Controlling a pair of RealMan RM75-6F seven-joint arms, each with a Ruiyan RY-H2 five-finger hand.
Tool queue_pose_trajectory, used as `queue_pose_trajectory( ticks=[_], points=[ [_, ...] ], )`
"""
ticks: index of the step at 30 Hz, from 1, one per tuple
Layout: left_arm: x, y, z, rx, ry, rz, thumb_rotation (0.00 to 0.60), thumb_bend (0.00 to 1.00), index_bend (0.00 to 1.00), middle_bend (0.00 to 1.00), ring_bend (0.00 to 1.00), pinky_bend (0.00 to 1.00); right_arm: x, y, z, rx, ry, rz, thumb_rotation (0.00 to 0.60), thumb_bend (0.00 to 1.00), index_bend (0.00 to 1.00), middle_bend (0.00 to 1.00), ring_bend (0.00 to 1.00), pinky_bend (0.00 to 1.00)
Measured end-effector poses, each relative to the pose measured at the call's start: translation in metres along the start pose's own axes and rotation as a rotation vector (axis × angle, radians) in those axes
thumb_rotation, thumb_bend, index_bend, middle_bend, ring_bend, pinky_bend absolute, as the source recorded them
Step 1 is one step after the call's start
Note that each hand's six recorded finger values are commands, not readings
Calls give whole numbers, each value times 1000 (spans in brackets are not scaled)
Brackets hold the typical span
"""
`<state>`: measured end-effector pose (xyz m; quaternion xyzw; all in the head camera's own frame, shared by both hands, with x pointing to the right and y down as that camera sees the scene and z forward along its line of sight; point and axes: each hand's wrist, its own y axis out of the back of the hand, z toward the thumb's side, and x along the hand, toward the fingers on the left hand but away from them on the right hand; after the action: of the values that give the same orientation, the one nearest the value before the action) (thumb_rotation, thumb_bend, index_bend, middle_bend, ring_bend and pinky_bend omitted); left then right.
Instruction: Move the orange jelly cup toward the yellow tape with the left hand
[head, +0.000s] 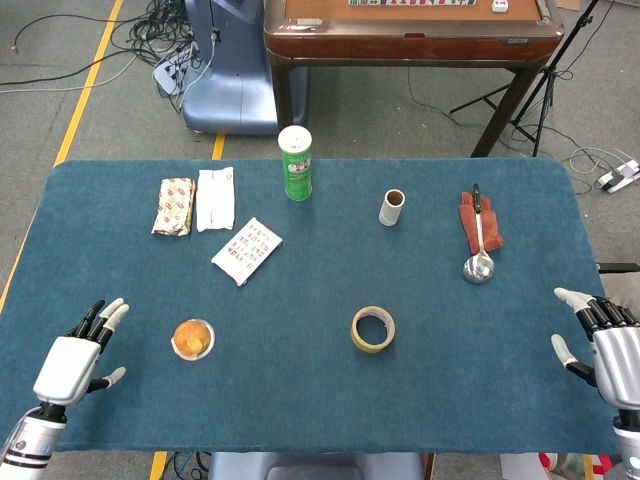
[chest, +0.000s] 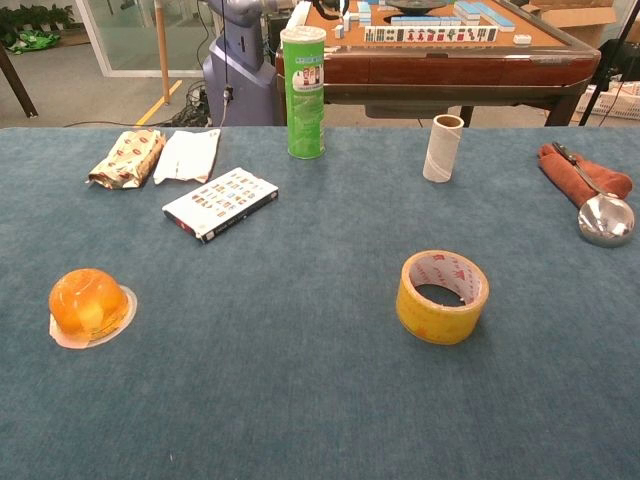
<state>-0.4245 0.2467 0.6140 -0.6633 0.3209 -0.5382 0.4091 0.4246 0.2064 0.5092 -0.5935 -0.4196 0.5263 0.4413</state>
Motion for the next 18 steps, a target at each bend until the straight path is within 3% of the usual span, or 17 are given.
queue_pose_trajectory(
  ticks=[10,18],
  points=[
    [30,-7,4,9,-40,-4,600,0,0,0,0,193,-1,-2,0,-1,0,14,600,290,244,323,293,434],
    [49,-24,15,28,-106,-56,600,0,0,0,0,163,-1,-3,-1,-1,-2,19,600,290,244,323,293,434]
  ],
)
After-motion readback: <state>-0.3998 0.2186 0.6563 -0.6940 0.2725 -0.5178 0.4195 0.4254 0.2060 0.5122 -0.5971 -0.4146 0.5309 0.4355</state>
